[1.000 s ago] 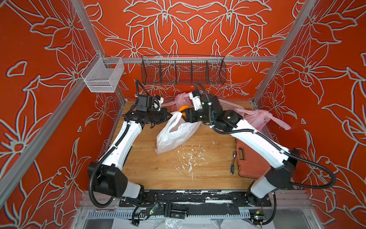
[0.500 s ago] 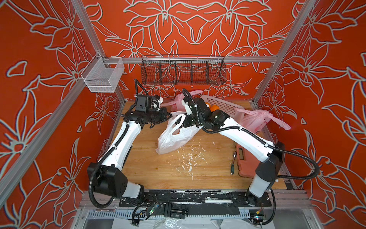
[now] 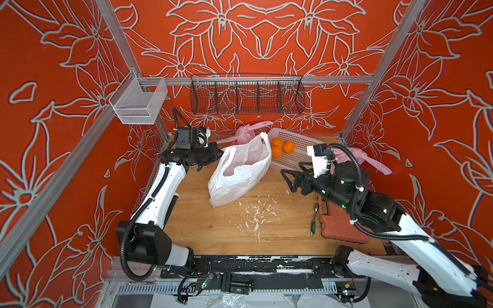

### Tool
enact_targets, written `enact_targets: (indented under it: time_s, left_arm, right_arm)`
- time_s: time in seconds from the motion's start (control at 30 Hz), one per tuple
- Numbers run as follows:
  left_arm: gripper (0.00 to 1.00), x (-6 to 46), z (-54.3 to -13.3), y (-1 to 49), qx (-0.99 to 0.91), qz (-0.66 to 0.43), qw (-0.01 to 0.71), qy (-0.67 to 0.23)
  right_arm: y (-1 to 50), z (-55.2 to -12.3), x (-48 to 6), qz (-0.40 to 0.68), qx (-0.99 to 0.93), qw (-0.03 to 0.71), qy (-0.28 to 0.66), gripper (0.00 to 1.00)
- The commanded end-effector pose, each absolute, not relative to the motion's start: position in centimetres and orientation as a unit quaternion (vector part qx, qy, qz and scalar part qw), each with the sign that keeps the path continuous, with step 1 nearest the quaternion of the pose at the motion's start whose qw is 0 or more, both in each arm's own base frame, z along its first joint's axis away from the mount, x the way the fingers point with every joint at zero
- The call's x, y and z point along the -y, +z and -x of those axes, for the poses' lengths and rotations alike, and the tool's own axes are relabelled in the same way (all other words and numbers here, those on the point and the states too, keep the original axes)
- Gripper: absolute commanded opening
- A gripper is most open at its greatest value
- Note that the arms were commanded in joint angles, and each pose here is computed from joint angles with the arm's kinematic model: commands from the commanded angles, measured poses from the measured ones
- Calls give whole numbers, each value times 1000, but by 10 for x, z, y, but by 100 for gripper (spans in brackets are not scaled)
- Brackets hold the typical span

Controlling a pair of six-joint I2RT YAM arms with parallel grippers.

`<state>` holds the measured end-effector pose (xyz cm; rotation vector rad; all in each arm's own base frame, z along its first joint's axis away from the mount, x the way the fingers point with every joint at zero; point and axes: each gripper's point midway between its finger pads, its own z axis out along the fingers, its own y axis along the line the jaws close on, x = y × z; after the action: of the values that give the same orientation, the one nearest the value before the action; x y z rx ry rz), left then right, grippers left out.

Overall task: Place the oranges into plastic bags & tie knots
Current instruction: Place the orange in the plastic bag, then pick up the orange from the basket.

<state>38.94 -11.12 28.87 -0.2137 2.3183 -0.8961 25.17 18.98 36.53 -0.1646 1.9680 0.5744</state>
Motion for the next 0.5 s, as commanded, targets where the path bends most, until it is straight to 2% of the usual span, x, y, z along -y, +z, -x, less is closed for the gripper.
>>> enact_targets:
  time_s: [0.0,0.07,0.17,0.27,0.33,0.47]
  left_arm:
    - [0,98,-390,278,-895,104,309,-306]
    - [0,91,-388,275,-900,110,308,-288]
    - [0,82,-383,273,-912,107,304,-255]
    - [0,70,-378,266,-931,94,286,-206]
    - [0,66,-375,261,-940,85,272,-189]
    - [0,61,-369,254,-948,74,263,-164]
  right_arm:
    - [264,-284,-130,-68,-909,400,97,95]
    - [258,-310,-137,-82,-908,387,137,98]
    - [261,-346,-155,-74,-891,416,168,98]
    - [250,-381,-165,-56,-887,429,158,98]
    - [225,-404,-155,-105,-907,387,130,98]
    - [182,-458,-168,-135,-922,340,126,98]
